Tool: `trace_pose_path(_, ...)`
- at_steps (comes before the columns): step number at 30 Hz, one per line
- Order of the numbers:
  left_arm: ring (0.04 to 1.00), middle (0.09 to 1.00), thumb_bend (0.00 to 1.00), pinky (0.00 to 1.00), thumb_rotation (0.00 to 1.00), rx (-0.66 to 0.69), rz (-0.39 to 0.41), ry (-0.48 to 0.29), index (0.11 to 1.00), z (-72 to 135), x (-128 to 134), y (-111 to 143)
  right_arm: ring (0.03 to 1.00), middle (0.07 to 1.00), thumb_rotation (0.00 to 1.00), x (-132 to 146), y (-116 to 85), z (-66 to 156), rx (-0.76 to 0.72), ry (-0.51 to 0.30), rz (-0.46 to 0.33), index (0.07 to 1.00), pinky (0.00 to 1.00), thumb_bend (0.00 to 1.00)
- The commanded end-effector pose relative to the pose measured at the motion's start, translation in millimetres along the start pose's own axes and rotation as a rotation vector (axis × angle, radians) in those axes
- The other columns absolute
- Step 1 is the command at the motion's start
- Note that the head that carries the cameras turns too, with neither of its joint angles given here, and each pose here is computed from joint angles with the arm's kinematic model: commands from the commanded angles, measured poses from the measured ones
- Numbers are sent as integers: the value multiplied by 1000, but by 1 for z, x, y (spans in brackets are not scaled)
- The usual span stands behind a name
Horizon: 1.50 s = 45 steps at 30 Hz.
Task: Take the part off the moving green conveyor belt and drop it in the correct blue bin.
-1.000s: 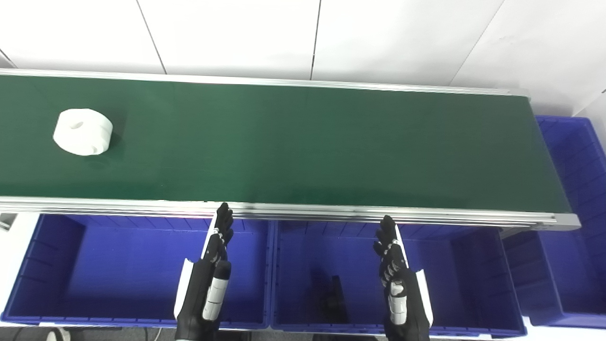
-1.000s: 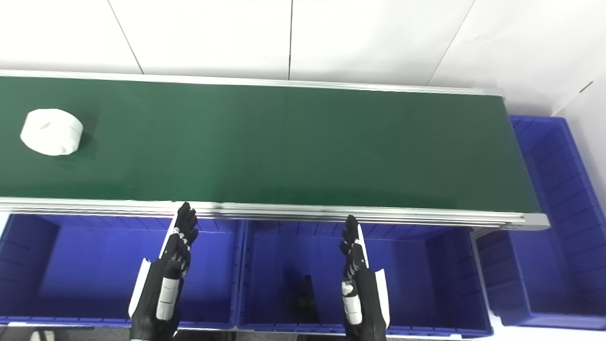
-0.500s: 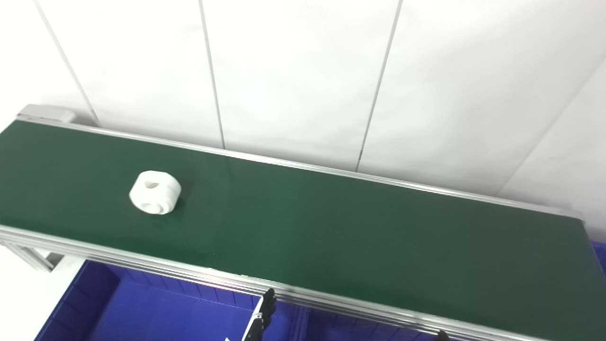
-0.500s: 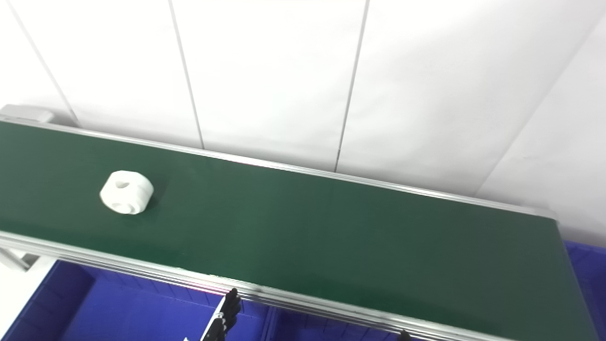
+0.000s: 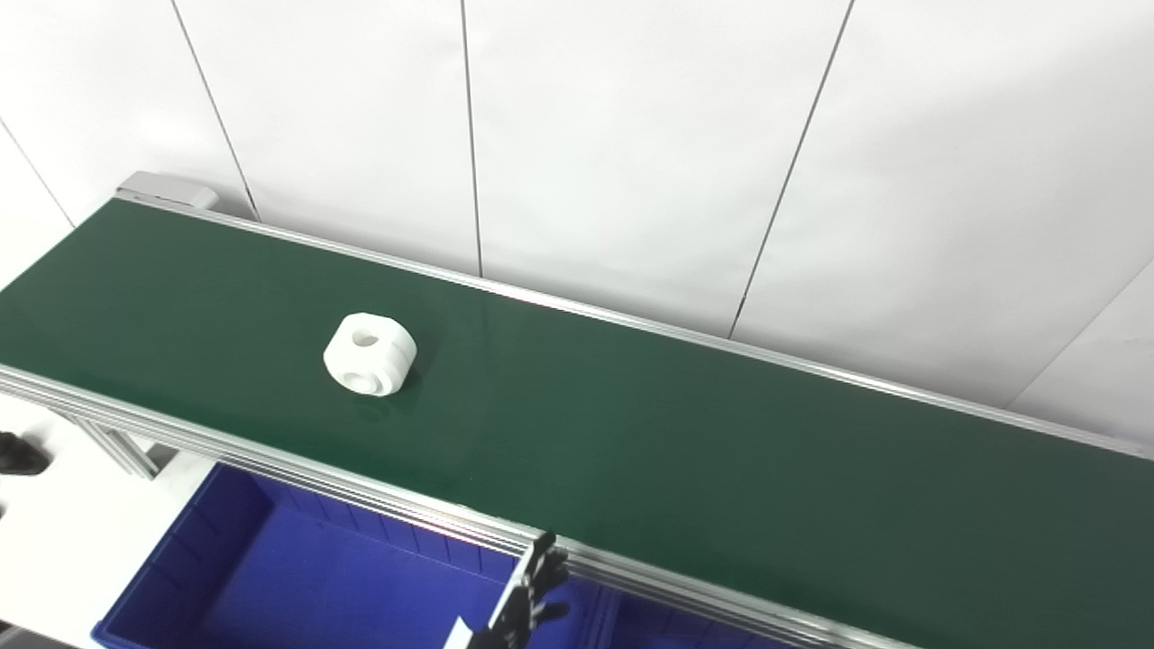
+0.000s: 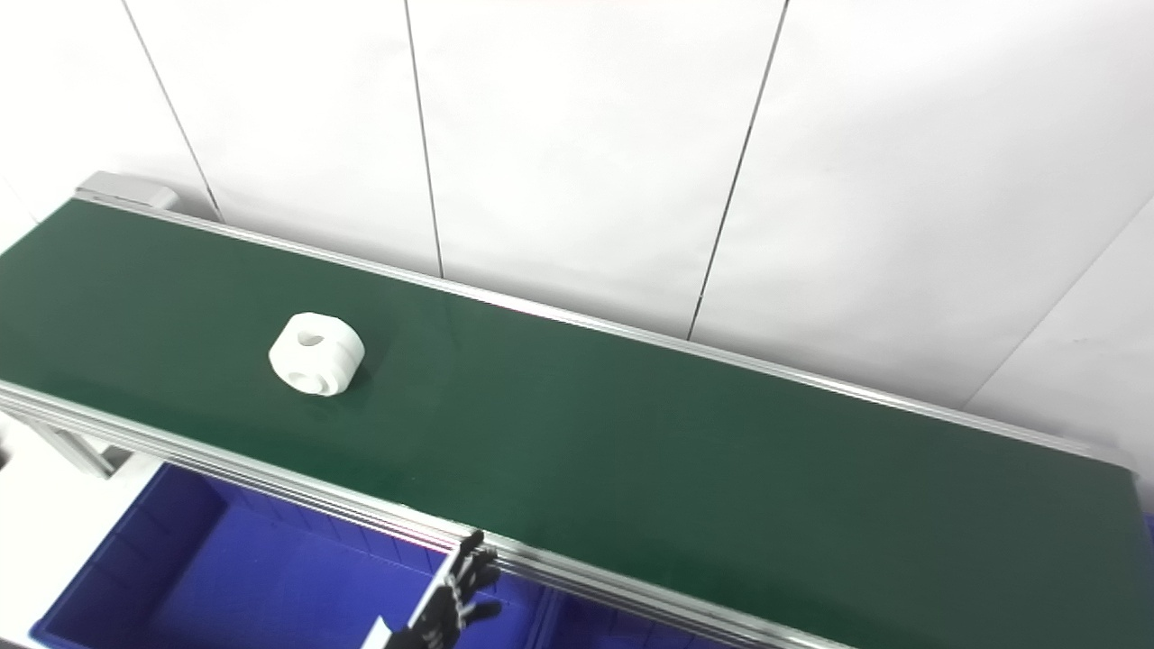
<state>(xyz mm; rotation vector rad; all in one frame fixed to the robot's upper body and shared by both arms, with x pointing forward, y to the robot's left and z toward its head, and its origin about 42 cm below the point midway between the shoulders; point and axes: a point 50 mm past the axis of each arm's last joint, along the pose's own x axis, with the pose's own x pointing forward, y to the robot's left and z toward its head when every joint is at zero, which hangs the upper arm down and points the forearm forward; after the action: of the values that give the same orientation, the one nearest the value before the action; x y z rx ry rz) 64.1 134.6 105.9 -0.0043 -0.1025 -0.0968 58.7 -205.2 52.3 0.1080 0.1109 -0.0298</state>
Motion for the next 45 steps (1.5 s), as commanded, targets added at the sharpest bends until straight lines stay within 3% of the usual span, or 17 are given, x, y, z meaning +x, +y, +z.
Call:
trace_pose_path(1,914,967,860,760,841,-34,-1,-73,1000,22,1,-12,1000,1000,993,-3,0,10,-1,-27,4,1000,1000,931)
trace_pose_path(4,852,917,797,679,742,50,30,-221,991,50,13,-2,1000,1000,1000,-5,0,13,9,-27,8,1000,1000,925)
trace_pose_path(9,853,905,819,667,638,210,71,-445,982,80,45,23,1000,1000,1000,-6,1,14,10,-22,7,1000,1000,905)
trace_pose_path(13,856,897,885,672,566,342,57,-526,995,94,69,49,1000,1000,1000,-5,2,14,13,-18,7,1000,1000,881)
trace_pose_path(18,872,930,993,595,442,561,-13,-458,1000,104,94,88,1000,1000,1000,-1,2,13,18,-17,4,1000,1000,855)
trace_pose_path(20,870,935,1000,588,440,663,-40,-456,1000,109,109,101,1000,1000,1000,2,1,11,16,-17,8,1000,1000,849)
trace_pose_path(25,925,983,994,708,380,877,-77,-456,991,119,147,120,1000,1000,1000,8,0,8,0,-21,11,1000,1000,859)
trace_pose_path(32,913,989,974,669,357,1119,-151,-393,973,136,200,150,1000,1000,1000,10,1,5,-19,-21,9,1000,1000,841)
trace_pose_path(38,980,1000,1000,776,325,1316,-240,-330,964,142,242,181,994,961,1000,10,4,6,-38,-29,3,966,1000,803)
trace_pose_path(43,993,1000,1000,934,306,1460,-336,-269,964,141,269,193,981,940,1000,11,5,7,-48,-30,15,938,1000,813)
trace_pose_path(45,995,1000,1000,947,302,1500,-379,-241,944,137,280,195,973,926,1000,11,7,8,-50,-27,21,925,1000,817)
